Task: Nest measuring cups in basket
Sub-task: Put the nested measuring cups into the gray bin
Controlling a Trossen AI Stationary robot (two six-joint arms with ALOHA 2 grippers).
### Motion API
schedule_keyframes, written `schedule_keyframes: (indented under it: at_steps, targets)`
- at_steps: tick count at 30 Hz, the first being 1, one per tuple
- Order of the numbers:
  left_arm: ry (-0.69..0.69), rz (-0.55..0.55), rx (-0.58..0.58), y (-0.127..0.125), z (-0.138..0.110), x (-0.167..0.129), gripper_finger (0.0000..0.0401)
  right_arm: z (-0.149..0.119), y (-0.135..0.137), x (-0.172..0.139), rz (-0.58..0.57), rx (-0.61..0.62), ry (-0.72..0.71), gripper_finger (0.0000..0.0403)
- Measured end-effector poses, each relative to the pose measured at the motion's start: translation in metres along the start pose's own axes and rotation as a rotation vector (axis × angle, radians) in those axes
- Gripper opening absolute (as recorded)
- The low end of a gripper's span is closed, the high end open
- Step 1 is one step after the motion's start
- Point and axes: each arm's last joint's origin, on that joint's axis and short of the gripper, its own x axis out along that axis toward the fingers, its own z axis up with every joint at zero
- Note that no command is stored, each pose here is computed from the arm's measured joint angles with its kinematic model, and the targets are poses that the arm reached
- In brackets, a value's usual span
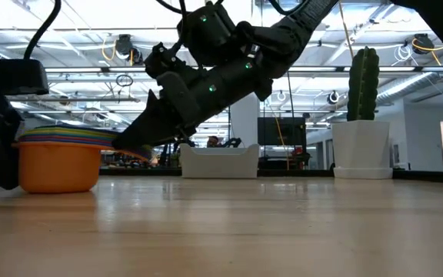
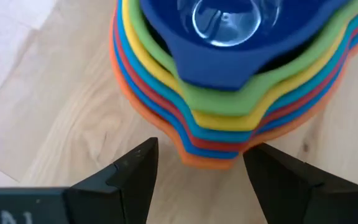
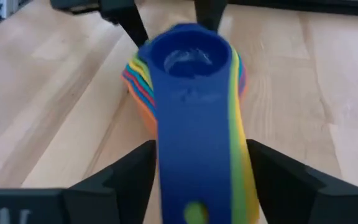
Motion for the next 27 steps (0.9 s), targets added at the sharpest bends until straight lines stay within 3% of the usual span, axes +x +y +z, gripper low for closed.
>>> schedule_keyframes:
  at_steps: [8, 15, 27]
  targets:
    - [-0.019, 0.033, 0.014, 0.004, 0.006, 0.004, 0.0237, -0.002, 0.001, 0.0, 0.027, 0.005, 0.023, 0.0192]
    - [-0.019, 0.04, 0.014, 0.006, 0.009, 0.005, 0.0237, -0.003, 0.002, 0.0, 0.027, 0.005, 0.034, 0.0182]
    - [-0.066, 0.027, 0.012, 0.003, 0.012, 0.005, 0.0236, -0.005, 0.018, 0.002, -0.058, -0.061, 0.076, 0.0247]
